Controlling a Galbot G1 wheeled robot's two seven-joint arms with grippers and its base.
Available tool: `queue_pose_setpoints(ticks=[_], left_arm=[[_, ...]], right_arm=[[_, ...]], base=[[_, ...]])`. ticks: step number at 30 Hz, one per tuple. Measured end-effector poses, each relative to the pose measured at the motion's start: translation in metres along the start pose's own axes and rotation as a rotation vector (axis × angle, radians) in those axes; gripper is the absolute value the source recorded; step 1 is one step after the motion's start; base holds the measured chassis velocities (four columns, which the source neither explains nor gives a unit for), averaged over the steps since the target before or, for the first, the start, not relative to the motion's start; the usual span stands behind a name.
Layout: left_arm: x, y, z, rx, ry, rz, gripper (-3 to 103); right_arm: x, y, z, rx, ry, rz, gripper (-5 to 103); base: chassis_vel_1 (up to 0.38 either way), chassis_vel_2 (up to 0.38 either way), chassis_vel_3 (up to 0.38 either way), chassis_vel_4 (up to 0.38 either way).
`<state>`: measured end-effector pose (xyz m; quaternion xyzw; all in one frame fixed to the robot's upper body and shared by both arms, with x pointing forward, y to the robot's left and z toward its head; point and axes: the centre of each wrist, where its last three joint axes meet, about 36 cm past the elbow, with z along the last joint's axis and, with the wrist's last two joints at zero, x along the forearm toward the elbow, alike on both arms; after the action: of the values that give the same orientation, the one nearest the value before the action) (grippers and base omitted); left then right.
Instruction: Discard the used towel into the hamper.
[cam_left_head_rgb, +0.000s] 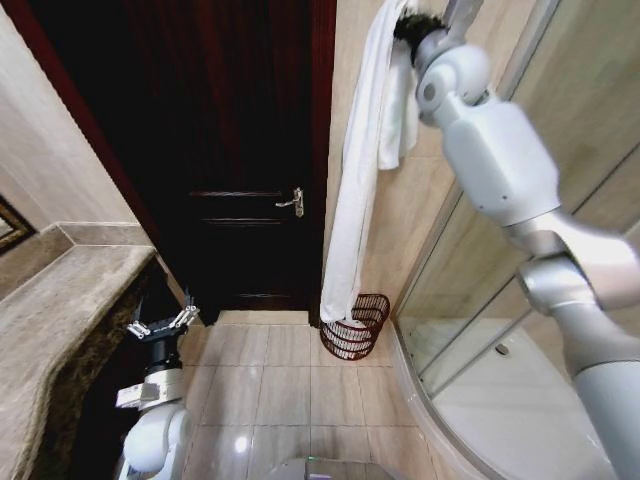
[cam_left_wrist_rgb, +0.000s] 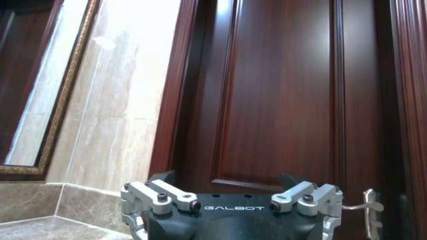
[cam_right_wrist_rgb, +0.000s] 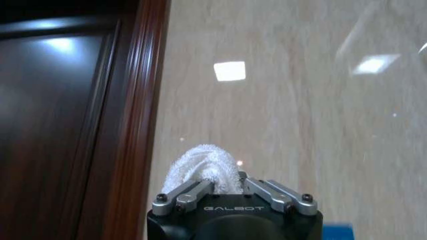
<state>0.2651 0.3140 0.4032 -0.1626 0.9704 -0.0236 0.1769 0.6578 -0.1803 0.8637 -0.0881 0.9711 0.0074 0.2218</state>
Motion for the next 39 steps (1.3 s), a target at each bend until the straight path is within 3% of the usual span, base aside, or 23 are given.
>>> queue_pose_setpoints(ticks=[11,18,24,26,33,35,39], left_arm=[[0.002,0.002,0.002,-0.003,0.002,-0.003,100],[0.001,-0.001,0.003,-0.004,0.003,0.005,100],[0.002,-0.004,0.005,-0.003,0.007,0.013,100],[0.002,-0.007,0.007,-0.004,0.010,0.018,100],[-0.002,-0.013,0.006,-0.004,0.005,0.029,100],[-0.002,-0.014,0.006,-0.004,0.005,0.031,100],[-0.002,-0.015,0.003,-0.009,0.007,0.040,100]], right_arm=[[0.040,-0.022,0.058,0.000,0.078,0.020,5],[0.069,-0.062,0.086,0.023,0.123,0.051,5],[0.075,-0.088,0.086,0.050,0.127,0.066,5],[0.067,-0.097,0.069,0.057,0.104,0.071,5],[0.041,-0.095,0.021,0.053,0.044,0.060,5],[0.042,-0.095,0.021,0.050,0.045,0.059,5],[0.060,-0.103,0.064,0.084,0.094,0.058,5]], base=[[0.000,0.000,0.000,0.000],[0.000,0.000,0.000,0.000],[0.000,0.000,0.000,0.000],[0.000,0.000,0.000,0.000],[0.000,0.000,0.000,0.000],[0.000,0.000,0.000,0.000],[0.000,0.000,0.000,0.000]])
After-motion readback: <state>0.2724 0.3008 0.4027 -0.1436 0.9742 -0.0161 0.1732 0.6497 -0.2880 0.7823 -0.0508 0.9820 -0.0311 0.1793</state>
